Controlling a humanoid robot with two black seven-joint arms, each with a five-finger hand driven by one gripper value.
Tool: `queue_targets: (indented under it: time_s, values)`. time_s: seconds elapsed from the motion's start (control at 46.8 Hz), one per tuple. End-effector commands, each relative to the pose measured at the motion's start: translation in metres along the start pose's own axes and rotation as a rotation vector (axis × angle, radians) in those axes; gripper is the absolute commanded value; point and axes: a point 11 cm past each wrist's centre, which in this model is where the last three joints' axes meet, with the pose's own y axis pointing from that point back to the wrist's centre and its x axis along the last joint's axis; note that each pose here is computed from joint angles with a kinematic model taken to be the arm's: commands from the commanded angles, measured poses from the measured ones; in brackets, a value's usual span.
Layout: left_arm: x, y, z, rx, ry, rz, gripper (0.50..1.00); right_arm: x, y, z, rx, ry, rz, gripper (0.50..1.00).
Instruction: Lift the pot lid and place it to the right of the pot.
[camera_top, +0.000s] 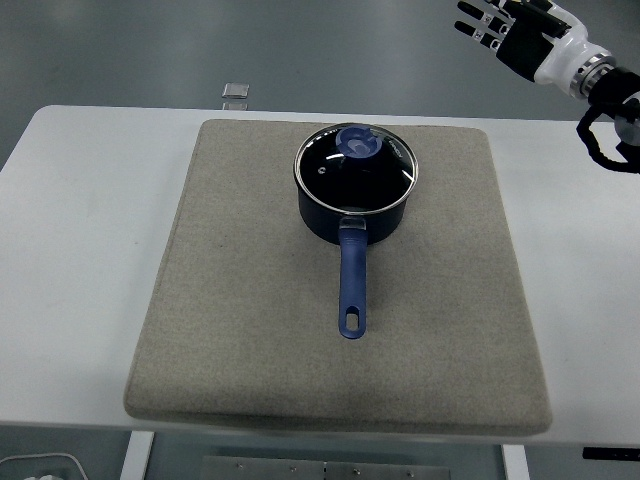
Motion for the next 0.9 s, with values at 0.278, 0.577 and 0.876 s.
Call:
queue_targets:
  time_s: [0.278, 0.577, 0.876]
  values:
    - [0.002, 0.0, 0.002, -0.003, 0.001, 0.006, 1.0, -0.002, -0.001, 0.001, -0.006, 0.011, -0.007, 0.913]
    - [0.002, 0.0, 0.002, -0.002, -0.001, 0.006, 1.0, -0.014, -0.006, -0.001, -0.024, 0.08, -0.038, 0.913]
    - [0.002, 0.0, 0.002, -0.002, -0.001, 0.006, 1.0, -0.019, -0.007, -0.008, -0.039, 0.199, -0.044, 0.913]
